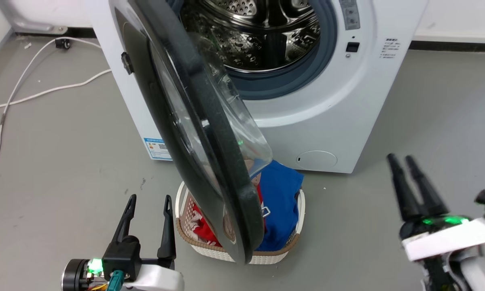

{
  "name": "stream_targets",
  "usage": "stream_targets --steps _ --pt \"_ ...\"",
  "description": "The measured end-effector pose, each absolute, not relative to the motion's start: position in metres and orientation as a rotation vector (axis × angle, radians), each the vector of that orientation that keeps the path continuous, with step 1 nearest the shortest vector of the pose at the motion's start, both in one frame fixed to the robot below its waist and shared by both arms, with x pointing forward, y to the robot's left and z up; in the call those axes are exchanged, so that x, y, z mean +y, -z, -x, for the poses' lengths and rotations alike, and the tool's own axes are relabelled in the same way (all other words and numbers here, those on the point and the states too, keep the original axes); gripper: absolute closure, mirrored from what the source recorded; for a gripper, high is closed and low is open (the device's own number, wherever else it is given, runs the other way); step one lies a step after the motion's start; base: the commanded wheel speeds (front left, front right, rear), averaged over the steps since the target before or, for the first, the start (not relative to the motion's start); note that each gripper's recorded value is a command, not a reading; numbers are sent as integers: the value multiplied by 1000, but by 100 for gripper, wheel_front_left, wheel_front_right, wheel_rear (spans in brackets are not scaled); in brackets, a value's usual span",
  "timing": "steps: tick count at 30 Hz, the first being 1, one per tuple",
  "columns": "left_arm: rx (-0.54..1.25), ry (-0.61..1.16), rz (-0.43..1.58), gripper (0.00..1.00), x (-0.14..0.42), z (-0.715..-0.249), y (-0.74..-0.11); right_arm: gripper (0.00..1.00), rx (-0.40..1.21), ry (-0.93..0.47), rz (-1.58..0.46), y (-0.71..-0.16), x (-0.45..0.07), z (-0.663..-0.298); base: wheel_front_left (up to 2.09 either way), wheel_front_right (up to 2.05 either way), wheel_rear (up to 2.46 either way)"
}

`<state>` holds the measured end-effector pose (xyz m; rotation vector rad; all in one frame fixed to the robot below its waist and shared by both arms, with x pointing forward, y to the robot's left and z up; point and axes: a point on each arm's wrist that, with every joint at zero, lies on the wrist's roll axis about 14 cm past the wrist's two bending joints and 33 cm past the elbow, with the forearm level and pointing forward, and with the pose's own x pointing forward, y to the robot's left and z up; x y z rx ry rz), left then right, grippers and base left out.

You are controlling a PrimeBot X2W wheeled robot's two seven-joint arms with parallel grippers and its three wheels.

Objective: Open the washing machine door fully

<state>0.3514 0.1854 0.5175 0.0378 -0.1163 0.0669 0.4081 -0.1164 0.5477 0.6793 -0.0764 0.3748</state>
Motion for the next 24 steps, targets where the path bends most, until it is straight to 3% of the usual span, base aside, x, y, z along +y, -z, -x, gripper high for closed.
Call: stream_targets --steps 4,11,14,24 --pt "-123 -57 -39 0 183 -350 -519 0 -240 -277 -555 -578 -147 -409 0 0 0" --pt "-126 -56 -42 0 184 -347 -520 0 -344 -205 -299 -595 -160 -390 0 0 0" --pt "-127 -59 -42 0 185 -345 -521 0 -346 -191 -192 -593 -160 -382 0 0 0" --pt "-140 -67 -42 0 188 -339 -524 0 -274 -126 -108 -567 -167 -360 0 0 0"
